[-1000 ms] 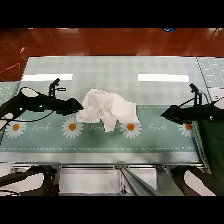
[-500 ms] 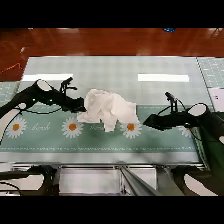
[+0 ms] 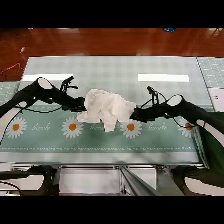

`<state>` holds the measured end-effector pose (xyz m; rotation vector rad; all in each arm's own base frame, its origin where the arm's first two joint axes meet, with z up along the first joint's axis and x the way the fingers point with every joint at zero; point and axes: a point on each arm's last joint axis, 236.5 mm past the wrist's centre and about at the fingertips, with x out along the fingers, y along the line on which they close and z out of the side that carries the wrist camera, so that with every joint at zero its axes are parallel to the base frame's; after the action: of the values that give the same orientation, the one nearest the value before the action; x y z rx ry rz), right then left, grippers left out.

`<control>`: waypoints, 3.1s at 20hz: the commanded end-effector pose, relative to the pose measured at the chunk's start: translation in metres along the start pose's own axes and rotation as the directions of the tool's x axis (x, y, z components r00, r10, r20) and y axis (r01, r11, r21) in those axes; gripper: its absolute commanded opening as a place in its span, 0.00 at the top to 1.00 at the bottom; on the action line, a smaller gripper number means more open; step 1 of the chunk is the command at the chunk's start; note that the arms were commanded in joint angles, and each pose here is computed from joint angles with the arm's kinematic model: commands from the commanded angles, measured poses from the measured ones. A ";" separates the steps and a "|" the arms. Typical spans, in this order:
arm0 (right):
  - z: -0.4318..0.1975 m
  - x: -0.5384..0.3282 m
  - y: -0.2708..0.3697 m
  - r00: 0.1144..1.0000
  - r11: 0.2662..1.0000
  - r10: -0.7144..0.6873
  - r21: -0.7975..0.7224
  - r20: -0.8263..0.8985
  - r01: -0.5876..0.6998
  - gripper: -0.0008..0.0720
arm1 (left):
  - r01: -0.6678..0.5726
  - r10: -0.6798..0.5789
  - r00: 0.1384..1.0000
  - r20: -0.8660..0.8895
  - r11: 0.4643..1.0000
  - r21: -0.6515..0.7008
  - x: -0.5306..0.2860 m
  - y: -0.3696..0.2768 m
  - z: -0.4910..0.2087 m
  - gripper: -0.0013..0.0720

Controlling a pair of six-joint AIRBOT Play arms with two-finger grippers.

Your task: Fold the shirts.

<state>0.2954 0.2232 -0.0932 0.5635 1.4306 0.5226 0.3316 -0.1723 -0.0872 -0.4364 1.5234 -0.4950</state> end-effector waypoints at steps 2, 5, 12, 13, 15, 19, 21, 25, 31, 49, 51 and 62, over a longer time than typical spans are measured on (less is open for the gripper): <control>0.014 0.007 0.026 0.999 0.996 0.039 -0.081 -0.028 -0.041 0.96 | -0.001 0.001 1.000 0.008 1.000 -0.001 -0.002 -0.001 0.002 0.95; 0.039 -0.024 0.053 0.995 0.986 0.099 -0.137 -0.010 -0.099 0.96 | 0.004 -0.005 0.998 0.067 1.000 0.024 -0.021 -0.010 0.013 0.95; 0.109 -0.155 0.112 0.962 0.940 0.123 -0.339 0.246 -0.033 0.96 | -0.007 -0.061 0.926 0.374 0.984 0.179 -0.138 -0.074 0.061 0.95; 0.114 -0.176 0.120 0.950 0.930 0.117 -0.369 0.289 -0.002 0.96 | -0.015 -0.077 0.905 0.418 0.977 0.212 -0.158 -0.088 0.064 0.95; 0.124 -0.226 0.140 0.913 0.899 0.095 -0.427 0.397 0.092 0.96 | -0.041 -0.119 0.848 0.516 0.957 0.287 -0.207 -0.121 0.068 0.95; 0.118 -0.354 0.198 0.757 0.812 0.134 -0.509 0.639 0.286 0.96 | -0.142 -0.243 0.666 0.705 0.887 0.440 -0.328 -0.201 0.050 0.95; 0.098 -0.410 0.220 0.658 0.774 0.158 -0.506 0.737 0.381 0.96 | -0.230 -0.285 0.562 0.776 0.848 0.478 -0.384 -0.230 0.027 0.95; 0.046 -0.483 0.229 0.489 0.729 0.130 -0.418 0.863 0.543 0.96 | -0.390 -0.302 0.385 0.872 0.803 0.451 -0.460 -0.254 -0.035 0.95; -0.014 -0.509 0.205 0.421 0.722 0.001 -0.292 0.907 0.627 0.96 | -0.414 -0.255 0.316 0.914 0.830 0.374 -0.486 -0.246 -0.118 0.95; 0.122 -0.249 0.056 0.874 0.928 -0.108 -0.267 0.473 0.260 0.96 | -0.137 0.149 0.796 0.587 0.988 -0.065 -0.144 -0.002 -0.047 0.95; 0.158 -0.221 0.046 0.889 0.959 -0.066 -0.219 0.453 0.182 0.96 | -0.083 0.155 0.782 0.604 0.986 -0.145 -0.129 0.011 -0.023 0.95; 0.166 -0.288 -0.020 0.930 0.983 -0.129 -0.082 0.345 0.167 0.44 | -0.136 0.262 0.790 0.554 0.956 -0.259 -0.220 0.071 0.016 0.29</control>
<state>0.4842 0.0733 0.1328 0.5115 0.9384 0.4487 0.3658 -0.0326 0.0379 -0.5542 0.9323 -0.0414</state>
